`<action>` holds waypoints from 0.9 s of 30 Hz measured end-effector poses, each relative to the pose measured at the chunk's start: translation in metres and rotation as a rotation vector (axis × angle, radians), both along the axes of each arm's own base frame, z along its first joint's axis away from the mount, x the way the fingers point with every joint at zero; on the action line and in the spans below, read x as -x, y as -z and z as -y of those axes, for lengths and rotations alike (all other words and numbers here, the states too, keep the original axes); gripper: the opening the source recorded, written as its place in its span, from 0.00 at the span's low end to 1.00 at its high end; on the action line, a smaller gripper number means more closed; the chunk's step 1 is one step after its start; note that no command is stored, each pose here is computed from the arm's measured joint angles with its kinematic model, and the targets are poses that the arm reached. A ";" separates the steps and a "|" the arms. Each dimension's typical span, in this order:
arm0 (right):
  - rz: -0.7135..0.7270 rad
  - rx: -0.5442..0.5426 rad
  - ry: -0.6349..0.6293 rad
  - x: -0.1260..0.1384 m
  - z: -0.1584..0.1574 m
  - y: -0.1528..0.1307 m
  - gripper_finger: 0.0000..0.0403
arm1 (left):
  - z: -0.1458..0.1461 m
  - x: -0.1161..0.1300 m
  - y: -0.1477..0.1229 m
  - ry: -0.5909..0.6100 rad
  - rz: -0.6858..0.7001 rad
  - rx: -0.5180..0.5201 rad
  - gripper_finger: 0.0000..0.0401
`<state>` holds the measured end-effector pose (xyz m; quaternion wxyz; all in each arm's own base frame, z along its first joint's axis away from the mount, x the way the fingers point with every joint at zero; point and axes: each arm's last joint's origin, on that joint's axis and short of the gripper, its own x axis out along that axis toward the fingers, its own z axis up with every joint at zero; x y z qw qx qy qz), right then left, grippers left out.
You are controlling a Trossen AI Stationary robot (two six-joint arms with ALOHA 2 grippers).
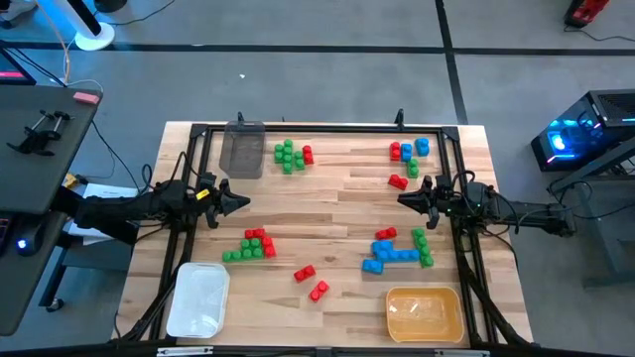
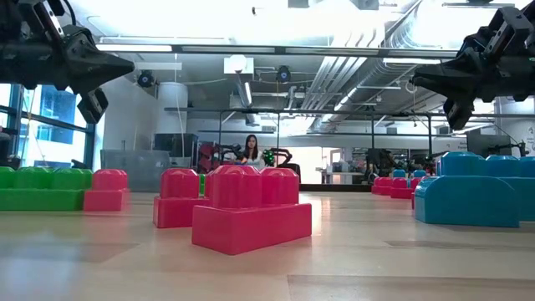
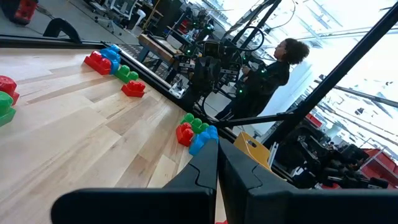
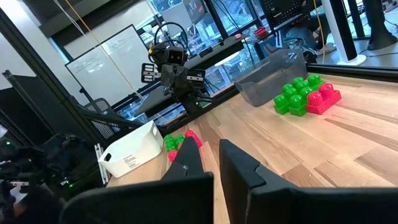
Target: Sort blocks
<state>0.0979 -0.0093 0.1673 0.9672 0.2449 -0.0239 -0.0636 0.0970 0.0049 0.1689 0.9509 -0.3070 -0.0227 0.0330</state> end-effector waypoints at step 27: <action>0.000 0.000 0.000 0.000 0.000 0.000 0.00 | 0.000 0.000 -0.001 -0.017 0.015 0.004 0.00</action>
